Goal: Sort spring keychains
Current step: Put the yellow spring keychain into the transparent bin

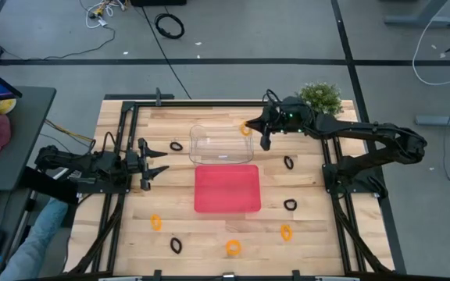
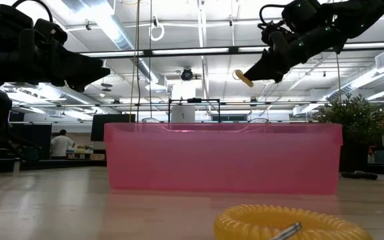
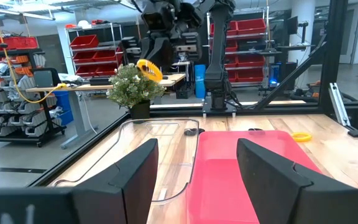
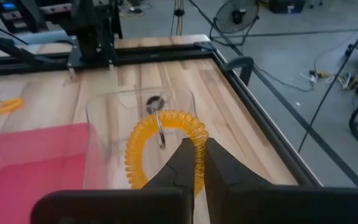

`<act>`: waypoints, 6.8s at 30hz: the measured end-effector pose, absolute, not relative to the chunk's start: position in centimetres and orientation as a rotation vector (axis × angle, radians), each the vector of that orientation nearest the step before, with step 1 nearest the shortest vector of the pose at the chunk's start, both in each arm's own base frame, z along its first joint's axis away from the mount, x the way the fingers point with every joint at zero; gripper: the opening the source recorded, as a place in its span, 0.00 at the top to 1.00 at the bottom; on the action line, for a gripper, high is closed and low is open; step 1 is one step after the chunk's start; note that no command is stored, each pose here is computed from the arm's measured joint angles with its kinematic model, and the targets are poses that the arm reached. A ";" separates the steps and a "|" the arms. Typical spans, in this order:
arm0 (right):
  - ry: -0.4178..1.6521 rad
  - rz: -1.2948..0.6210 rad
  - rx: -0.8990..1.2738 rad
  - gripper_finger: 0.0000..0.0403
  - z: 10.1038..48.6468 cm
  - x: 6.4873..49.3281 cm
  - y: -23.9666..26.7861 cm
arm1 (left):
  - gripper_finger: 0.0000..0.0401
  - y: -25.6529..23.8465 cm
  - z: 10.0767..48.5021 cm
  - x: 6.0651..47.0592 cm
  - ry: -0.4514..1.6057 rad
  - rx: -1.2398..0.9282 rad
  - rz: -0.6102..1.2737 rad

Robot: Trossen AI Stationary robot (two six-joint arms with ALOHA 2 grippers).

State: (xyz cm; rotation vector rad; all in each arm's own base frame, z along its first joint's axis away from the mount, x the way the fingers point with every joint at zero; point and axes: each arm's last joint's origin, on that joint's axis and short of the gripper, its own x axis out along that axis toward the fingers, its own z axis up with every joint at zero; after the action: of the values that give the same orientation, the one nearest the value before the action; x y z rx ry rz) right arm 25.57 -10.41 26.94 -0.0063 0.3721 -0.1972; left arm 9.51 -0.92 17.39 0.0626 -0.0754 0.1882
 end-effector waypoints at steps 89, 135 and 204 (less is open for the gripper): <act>0.366 0.108 0.046 0.60 29.2 24.4 3.5 | 0.45 -0.9 17.4 9.5 -0.075 0.062 0.188; 0.719 -0.007 0.173 0.69 27.3 20.5 16.9 | 0.45 -0.9 17.4 9.5 -0.075 0.063 0.188; 1.315 -0.314 0.173 0.59 17.0 19.9 21.3 | 0.45 -0.9 17.4 9.5 -0.075 0.063 0.188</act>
State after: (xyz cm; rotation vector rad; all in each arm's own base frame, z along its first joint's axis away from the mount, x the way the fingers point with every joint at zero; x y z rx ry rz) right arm 19.87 21.34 17.02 0.1727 1.3147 -0.3137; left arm 9.52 -0.92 17.38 0.0628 -0.0747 0.1883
